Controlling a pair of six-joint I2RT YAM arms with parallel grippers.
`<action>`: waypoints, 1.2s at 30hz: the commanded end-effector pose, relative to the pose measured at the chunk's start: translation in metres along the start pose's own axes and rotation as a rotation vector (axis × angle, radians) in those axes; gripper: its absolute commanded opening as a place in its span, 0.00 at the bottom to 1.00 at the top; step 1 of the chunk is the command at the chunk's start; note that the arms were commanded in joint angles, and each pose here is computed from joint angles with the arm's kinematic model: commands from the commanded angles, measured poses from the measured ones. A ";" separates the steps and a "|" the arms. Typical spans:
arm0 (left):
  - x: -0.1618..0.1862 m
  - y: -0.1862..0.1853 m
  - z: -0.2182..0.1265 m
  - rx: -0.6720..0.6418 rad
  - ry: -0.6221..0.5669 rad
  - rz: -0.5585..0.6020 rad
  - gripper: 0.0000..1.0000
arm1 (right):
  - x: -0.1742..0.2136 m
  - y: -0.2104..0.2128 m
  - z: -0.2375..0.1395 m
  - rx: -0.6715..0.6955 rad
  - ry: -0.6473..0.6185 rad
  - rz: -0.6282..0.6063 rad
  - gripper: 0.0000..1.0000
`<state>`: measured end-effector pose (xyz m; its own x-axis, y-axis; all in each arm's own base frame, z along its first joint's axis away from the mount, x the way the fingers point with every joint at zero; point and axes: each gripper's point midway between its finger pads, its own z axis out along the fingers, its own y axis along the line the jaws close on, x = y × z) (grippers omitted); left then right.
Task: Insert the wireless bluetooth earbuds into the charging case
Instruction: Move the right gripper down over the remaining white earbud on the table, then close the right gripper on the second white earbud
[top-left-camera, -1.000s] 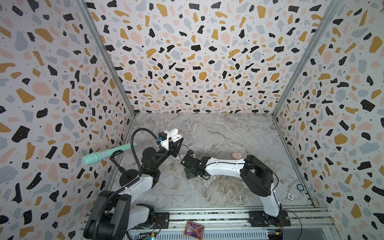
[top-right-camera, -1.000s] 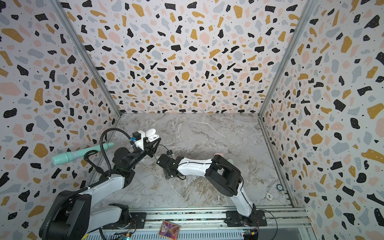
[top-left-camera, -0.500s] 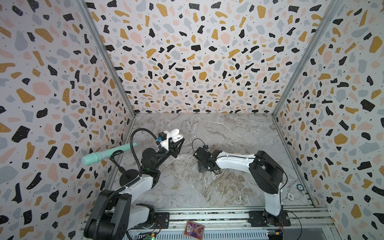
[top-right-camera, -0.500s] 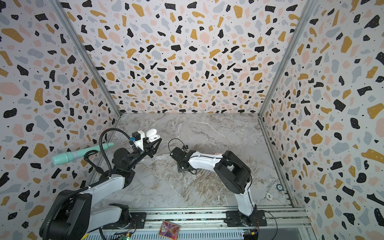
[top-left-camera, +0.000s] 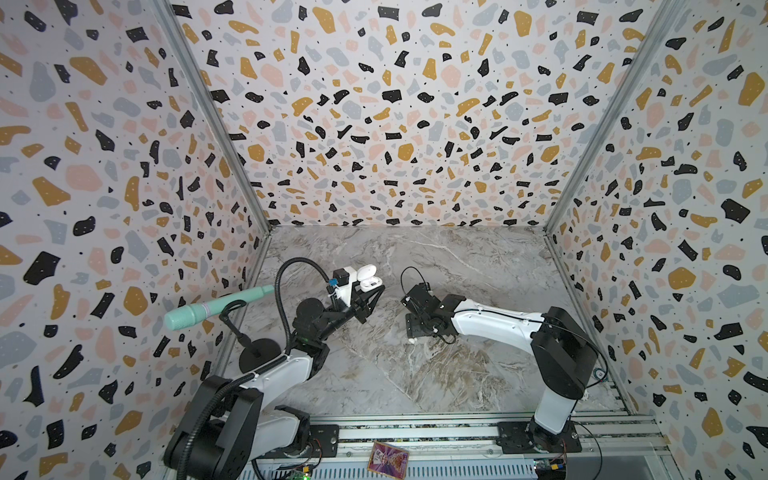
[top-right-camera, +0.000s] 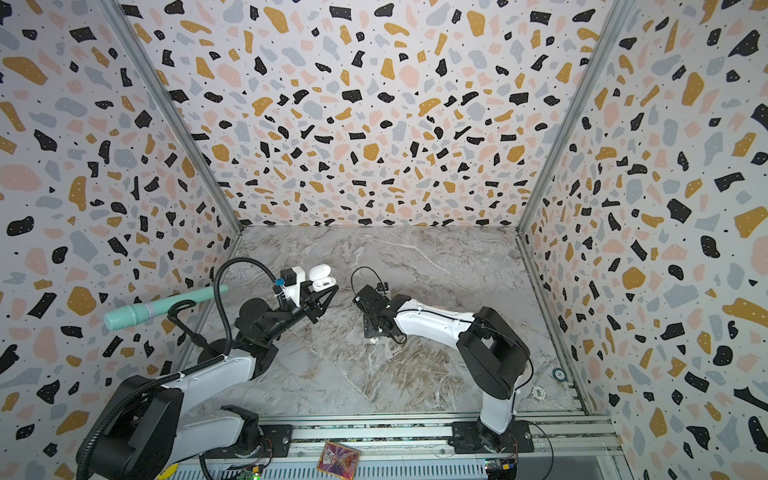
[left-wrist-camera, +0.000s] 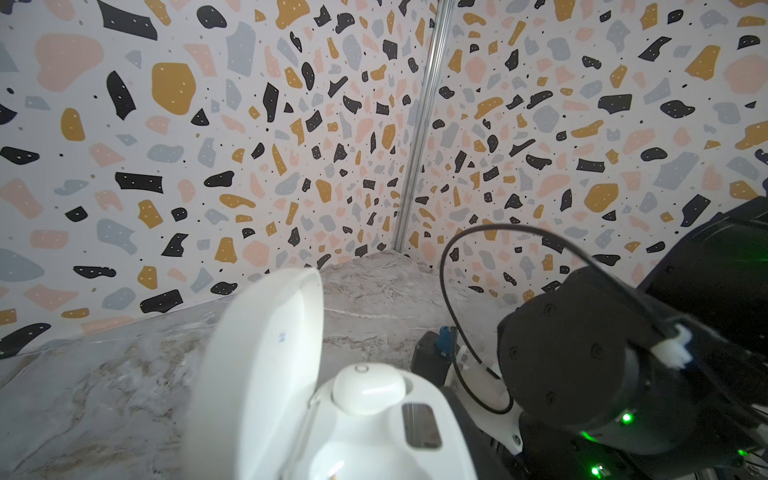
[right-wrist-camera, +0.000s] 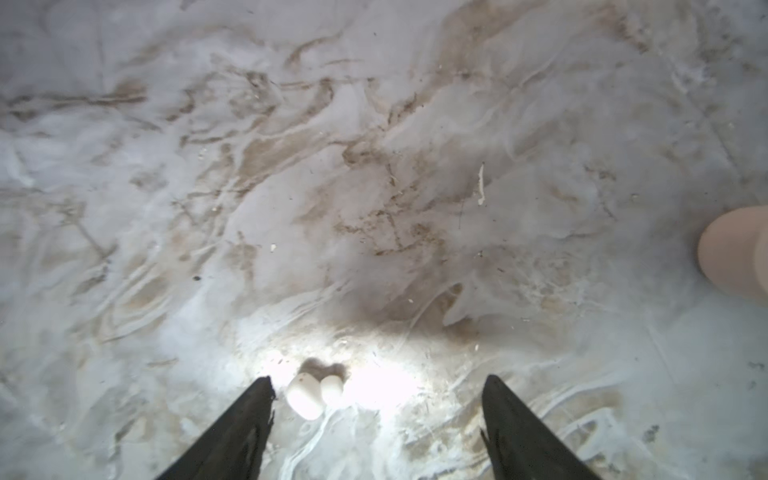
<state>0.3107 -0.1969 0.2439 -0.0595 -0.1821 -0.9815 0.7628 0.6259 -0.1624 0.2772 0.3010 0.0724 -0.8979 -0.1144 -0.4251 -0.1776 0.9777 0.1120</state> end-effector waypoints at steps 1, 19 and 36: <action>-0.011 -0.004 0.000 0.019 -0.034 0.041 0.17 | 0.004 0.010 -0.005 -0.054 0.016 -0.004 0.81; -0.009 -0.005 0.001 0.020 -0.027 0.041 0.17 | 0.007 0.019 0.025 -0.032 0.052 -0.095 0.83; -0.009 -0.004 0.001 0.021 -0.024 0.040 0.17 | 0.024 0.053 0.036 -0.242 0.169 -0.120 0.77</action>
<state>0.3113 -0.1970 0.2380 -0.0769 -0.1676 -0.9828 0.7593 0.6290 -0.1667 0.2627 0.3514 0.0348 -0.9154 -0.2571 -0.3099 -0.3422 0.9022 0.2625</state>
